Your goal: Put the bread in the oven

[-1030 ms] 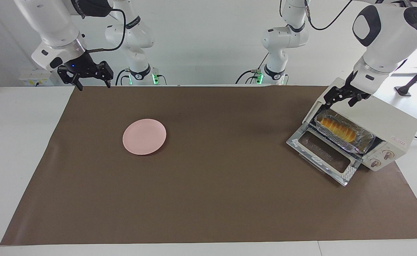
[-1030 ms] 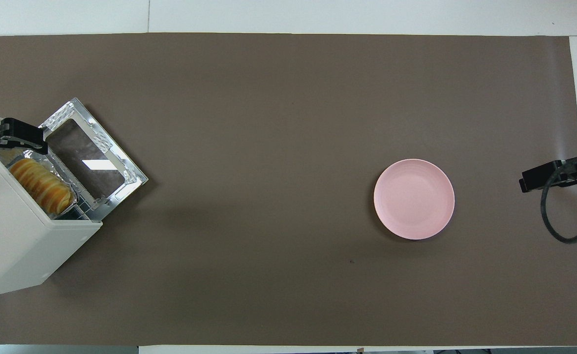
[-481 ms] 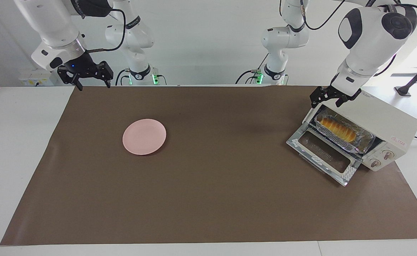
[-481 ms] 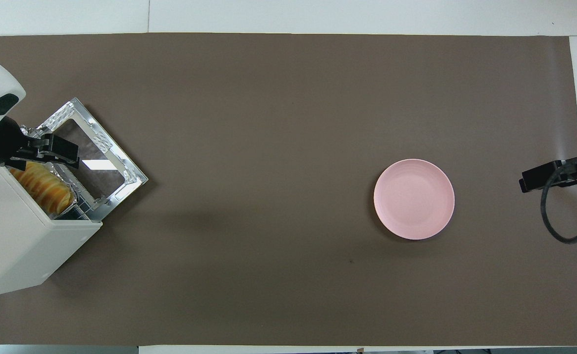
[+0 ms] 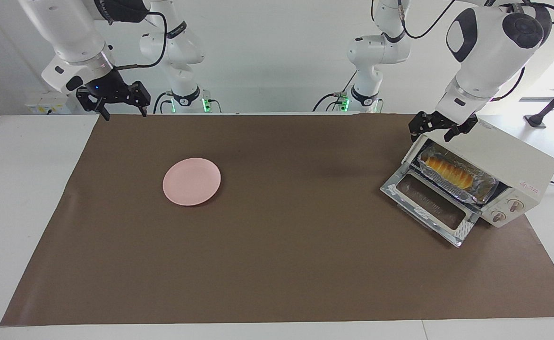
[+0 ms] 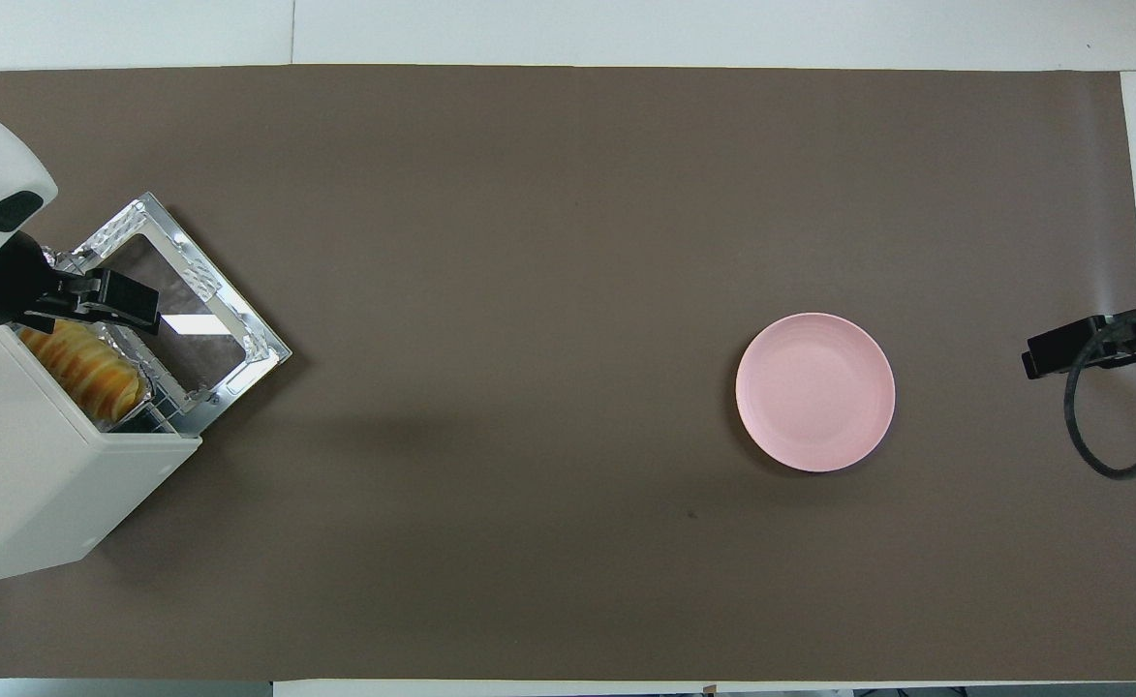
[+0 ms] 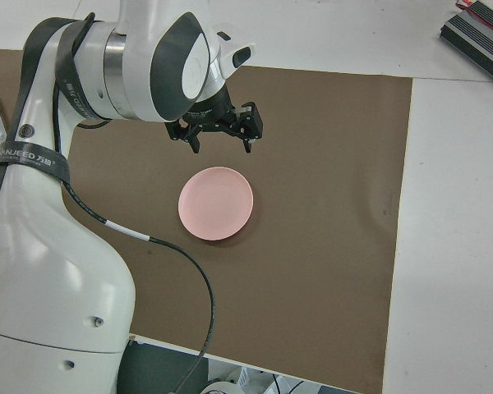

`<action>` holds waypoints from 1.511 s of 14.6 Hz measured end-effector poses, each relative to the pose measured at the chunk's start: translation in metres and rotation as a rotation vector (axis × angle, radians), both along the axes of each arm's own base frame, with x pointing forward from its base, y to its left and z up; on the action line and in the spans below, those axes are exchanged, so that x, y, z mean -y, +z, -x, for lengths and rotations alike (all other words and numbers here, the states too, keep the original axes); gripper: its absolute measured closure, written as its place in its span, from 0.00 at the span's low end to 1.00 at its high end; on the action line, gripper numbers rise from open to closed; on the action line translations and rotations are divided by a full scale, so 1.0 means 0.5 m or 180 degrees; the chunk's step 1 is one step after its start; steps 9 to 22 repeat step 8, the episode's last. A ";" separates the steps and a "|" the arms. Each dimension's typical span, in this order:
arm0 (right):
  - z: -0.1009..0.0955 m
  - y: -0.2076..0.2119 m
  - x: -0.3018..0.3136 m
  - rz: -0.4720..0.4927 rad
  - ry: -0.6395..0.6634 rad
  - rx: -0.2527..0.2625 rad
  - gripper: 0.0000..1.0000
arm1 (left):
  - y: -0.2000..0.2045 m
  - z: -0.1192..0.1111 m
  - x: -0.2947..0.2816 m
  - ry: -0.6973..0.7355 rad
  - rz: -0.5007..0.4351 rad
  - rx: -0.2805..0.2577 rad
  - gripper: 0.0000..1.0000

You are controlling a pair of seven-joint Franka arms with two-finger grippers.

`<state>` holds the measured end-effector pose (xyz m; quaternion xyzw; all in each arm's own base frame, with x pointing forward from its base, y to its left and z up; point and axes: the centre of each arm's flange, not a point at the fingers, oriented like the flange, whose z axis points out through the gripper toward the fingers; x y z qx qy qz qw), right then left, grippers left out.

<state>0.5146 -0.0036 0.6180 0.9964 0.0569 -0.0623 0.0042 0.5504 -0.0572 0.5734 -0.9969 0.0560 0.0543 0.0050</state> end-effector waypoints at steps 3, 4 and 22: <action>0.000 0.000 0.000 0.0000 0.0000 0.0000 0.00 | 0.001 -0.001 0.000 -0.0011 0.0002 0.0009 0.00; 0.000 0.000 0.000 0.0000 0.0000 0.0000 0.00 | 0.001 -0.001 0.000 -0.0012 0.0003 0.0016 0.00; 0.000 0.000 0.000 0.0000 0.0000 0.0000 0.00 | 0.003 -0.003 0.000 -0.0013 0.0006 0.0042 0.00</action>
